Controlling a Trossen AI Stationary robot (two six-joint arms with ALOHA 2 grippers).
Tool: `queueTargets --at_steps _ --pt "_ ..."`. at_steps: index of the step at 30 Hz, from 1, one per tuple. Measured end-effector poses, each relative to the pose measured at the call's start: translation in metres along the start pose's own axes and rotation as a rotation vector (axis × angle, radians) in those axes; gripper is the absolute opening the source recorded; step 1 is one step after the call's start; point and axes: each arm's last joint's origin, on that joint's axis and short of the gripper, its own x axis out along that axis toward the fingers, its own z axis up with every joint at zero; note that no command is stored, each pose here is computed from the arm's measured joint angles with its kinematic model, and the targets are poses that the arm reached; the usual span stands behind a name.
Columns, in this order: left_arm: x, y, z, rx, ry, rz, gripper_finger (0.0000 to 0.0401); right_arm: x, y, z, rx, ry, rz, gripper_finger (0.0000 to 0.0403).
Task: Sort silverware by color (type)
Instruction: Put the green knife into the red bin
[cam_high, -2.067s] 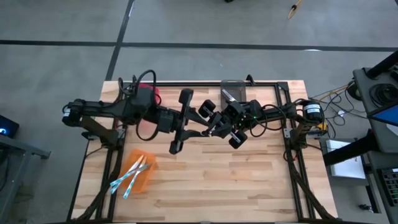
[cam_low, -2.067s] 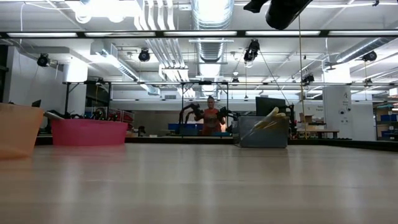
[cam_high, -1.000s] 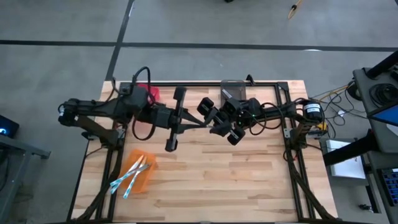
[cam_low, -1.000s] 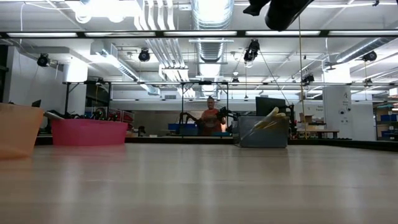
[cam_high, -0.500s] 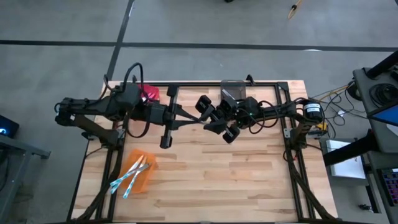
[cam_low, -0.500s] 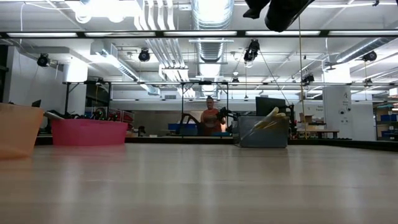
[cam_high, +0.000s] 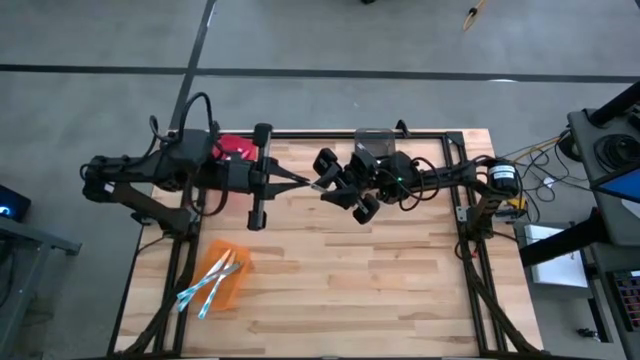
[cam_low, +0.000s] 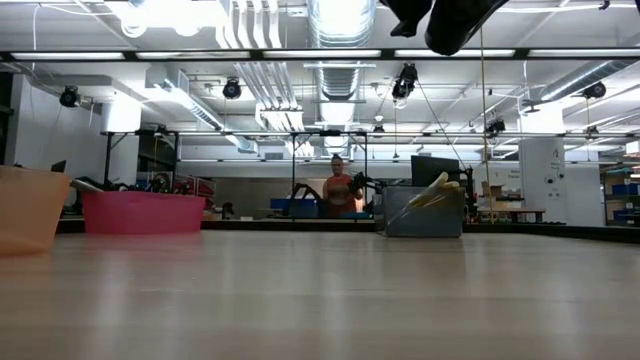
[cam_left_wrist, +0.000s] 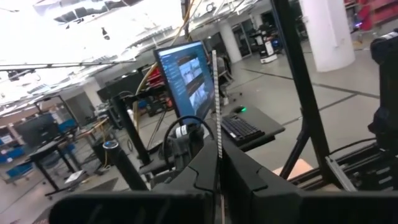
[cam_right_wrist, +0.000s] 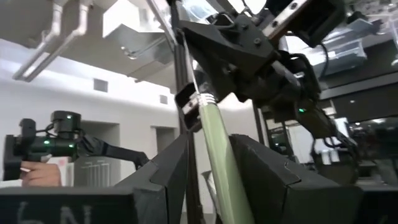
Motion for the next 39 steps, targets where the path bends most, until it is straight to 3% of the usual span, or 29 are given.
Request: queueTargets --at_steps 7,25,31,34,39 --pt "-0.005 0.002 0.002 0.002 0.006 0.017 0.0 0.0 -0.004 -0.003 -0.024 0.009 -0.073 0.0128" --pt "-0.014 0.011 -0.01 0.07 0.222 0.221 0.0 -0.009 -0.026 -0.025 -0.24 0.177 -0.528 0.0128" --pt "-0.019 0.017 -0.018 0.095 0.389 0.437 0.0001 -0.017 -0.035 -0.032 -0.312 0.261 -0.77 0.0128" --pt "-0.022 0.019 -0.024 0.108 0.48 0.521 0.0 -0.019 -0.036 -0.034 -0.336 0.287 -0.821 0.0128" --pt "-0.036 0.028 -0.045 0.081 0.715 0.767 0.0001 -0.021 -0.037 -0.038 -0.33 0.335 -0.845 0.0128"
